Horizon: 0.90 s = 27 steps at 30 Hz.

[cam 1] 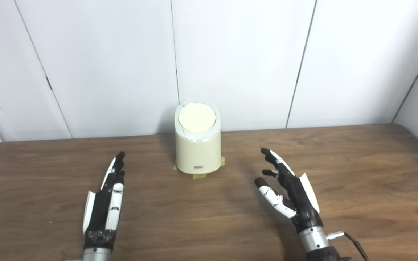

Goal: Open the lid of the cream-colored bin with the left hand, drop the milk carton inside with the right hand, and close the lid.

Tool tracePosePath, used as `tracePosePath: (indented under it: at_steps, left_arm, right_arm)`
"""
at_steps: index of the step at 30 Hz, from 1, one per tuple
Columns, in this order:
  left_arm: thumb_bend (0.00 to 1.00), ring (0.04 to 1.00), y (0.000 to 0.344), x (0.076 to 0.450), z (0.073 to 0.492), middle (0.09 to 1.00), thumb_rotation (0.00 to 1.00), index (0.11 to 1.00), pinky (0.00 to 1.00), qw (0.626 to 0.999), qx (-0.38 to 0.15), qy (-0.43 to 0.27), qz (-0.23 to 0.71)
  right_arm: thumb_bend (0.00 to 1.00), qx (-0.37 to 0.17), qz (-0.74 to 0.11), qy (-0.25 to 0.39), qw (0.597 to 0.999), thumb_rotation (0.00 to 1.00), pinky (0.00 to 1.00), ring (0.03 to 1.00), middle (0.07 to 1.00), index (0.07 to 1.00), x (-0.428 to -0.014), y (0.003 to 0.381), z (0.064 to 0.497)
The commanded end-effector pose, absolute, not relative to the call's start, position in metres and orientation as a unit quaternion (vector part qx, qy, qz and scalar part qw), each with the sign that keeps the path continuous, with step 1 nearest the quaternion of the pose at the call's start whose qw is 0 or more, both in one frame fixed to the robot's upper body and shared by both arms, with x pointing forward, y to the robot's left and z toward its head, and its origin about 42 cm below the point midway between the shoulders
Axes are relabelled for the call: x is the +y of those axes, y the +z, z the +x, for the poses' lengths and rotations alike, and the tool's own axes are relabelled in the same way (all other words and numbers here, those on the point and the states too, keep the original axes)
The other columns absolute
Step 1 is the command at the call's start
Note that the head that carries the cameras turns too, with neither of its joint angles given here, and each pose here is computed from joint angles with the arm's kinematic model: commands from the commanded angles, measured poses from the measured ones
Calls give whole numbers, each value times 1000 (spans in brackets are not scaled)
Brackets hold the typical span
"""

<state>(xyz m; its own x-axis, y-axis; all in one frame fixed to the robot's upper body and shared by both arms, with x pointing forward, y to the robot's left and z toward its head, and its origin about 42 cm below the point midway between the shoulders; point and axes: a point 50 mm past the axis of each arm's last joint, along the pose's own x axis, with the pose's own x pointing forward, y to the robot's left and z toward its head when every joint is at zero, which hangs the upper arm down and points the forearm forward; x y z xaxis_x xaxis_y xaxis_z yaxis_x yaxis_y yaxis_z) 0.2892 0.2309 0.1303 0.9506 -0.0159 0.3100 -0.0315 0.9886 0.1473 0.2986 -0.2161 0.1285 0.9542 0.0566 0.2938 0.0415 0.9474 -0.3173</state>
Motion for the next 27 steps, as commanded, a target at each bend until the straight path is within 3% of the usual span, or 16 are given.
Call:
tracePosePath:
  at_steps: [1, 17, 20, 27]
  left_arm:
    - [188, 979, 129, 237, 290, 981, 961, 956, 951, 981, -167, 6, 100]
    - [214, 987, 129, 237, 289, 985, 948, 956, 978, 982, -161, 7, 97]
    - [194, 977, 129, 237, 289, 979, 943, 952, 947, 981, -164, 8, 99]
    - [195, 977, 128, 236, 290, 980, 943, 952, 955, 982, -163, 8, 98]
  right_arm:
    - [218, -159, -190, 0, 969, 612, 781, 917, 934, 873, -228, 124, 297]
    - [217, -154, -187, 1, 970, 598, 789, 900, 920, 870, -227, 125, 297]
    - [215, -153, -187, 2, 970, 598, 764, 901, 922, 870, -227, 125, 297]
    - [222, -155, -186, 1, 970, 600, 801, 899, 915, 871, -228, 123, 297]
